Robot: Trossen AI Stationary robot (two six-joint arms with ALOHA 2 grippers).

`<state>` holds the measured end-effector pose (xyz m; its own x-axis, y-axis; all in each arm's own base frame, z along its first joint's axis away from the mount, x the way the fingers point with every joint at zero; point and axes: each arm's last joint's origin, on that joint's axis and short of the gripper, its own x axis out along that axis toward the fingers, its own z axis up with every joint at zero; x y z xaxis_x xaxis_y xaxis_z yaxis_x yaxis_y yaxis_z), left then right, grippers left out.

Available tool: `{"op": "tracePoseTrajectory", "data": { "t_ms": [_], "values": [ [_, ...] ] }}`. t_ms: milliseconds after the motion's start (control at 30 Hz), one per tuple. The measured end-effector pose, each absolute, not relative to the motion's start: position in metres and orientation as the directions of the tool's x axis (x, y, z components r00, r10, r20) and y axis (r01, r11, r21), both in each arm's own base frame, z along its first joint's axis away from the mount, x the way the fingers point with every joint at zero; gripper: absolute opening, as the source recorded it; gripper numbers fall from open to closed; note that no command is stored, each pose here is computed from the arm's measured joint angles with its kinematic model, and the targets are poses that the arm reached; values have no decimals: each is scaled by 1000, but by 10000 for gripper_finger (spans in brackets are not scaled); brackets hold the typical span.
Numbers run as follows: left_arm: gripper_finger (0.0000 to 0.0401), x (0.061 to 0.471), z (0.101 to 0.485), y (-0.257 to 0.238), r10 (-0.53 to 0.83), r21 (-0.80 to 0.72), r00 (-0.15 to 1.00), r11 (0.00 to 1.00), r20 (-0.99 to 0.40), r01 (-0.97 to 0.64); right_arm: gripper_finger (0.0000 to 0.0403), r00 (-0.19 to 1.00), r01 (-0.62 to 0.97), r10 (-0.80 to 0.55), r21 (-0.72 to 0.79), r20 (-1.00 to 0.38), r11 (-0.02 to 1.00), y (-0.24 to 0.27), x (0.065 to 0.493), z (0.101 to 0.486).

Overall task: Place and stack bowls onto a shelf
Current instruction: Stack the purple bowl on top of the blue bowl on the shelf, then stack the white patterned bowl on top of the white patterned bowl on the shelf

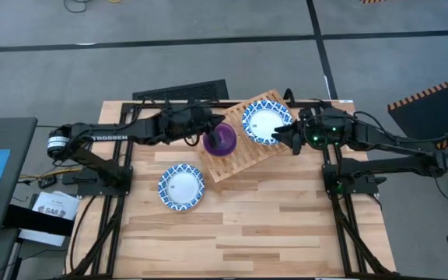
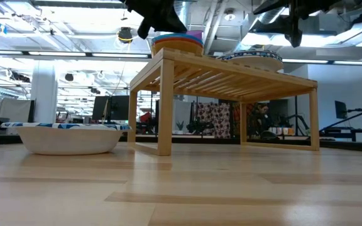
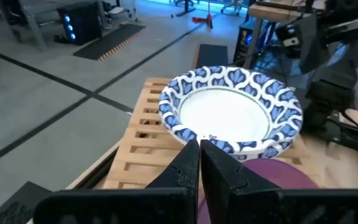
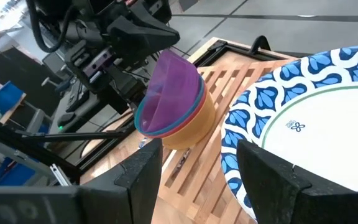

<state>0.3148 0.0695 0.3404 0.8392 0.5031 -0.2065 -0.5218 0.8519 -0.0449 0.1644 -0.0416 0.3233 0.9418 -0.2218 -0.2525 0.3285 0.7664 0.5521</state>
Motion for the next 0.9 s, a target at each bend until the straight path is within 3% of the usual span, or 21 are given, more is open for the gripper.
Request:
{"op": "tracePoseTrajectory", "data": {
  "t_ms": [600, 900],
  "values": [
    [0, 332, 312, 74, 509, -23, 809, 842, -295, -538, 232, 944, 322, -217, 556, -247, 767, -41, 164, 324],
    [0, 302, 362, 69, 518, -24, 848, 852, -115, -524, 232, 949, 307, -204, 556, -241, 772, -39, 165, 324]
  ]
}}
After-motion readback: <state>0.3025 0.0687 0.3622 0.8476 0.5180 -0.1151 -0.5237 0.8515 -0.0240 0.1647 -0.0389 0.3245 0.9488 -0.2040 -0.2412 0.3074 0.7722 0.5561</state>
